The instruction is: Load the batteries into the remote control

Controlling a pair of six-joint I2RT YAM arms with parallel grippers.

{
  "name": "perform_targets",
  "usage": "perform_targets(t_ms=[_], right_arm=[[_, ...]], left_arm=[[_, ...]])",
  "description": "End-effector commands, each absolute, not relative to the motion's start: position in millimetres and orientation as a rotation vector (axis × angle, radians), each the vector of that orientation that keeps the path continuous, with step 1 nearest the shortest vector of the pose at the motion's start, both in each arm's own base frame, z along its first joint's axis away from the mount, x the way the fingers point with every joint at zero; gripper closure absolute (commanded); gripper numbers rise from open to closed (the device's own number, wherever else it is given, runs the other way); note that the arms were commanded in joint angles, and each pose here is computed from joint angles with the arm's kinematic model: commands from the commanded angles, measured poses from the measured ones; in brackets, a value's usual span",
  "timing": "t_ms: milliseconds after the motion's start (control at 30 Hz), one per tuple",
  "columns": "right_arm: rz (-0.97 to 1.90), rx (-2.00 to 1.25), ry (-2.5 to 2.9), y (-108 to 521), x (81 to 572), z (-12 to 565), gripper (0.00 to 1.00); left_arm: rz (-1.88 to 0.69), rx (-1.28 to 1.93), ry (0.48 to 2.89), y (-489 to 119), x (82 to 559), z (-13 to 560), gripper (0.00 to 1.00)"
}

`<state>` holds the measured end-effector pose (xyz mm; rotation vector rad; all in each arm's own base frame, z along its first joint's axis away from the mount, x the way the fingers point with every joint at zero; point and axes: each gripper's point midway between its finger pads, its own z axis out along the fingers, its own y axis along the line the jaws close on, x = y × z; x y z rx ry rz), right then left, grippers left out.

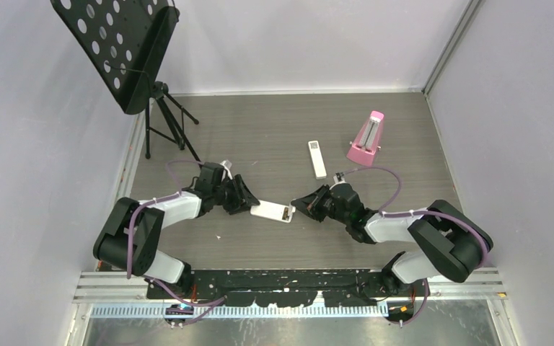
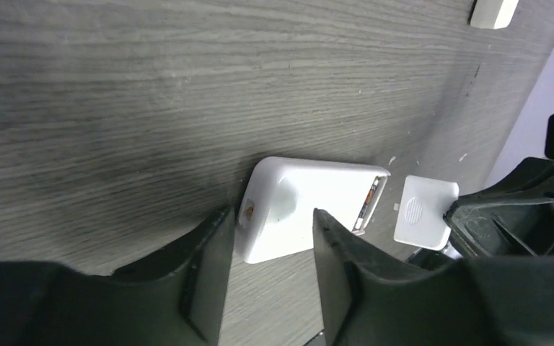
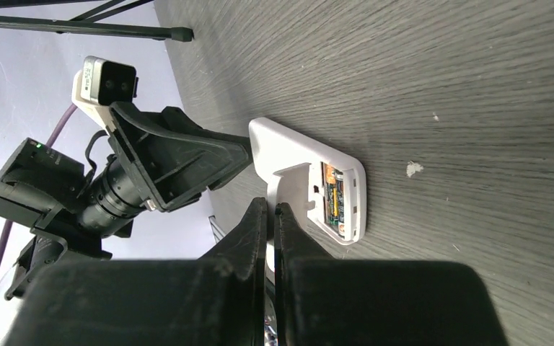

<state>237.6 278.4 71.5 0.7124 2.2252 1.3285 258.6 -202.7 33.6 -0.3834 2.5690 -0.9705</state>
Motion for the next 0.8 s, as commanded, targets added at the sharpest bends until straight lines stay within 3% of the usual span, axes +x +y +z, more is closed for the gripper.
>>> perform_targets(t_ms=[0,100,267,767], right_arm=[[1.391,0.7,2.124,286,253,94,0.99],[1.41,0.688,2.12,289,254,95,1.0],[1.435,0.626,2.113,294,256,98,1.0],[1.63,0.063,2.036,298,243,127,1.0]], left_arm=[[-1.04,-0.378,2.621,-206,239,22,0.58],[-1.075,-0.388,2.63,-207,227,24,0.66],[-1.07,-0.401,2.634,-203,219,28,0.7],[-0.97,-0.364,2.659,-195,225,32,0.62]])
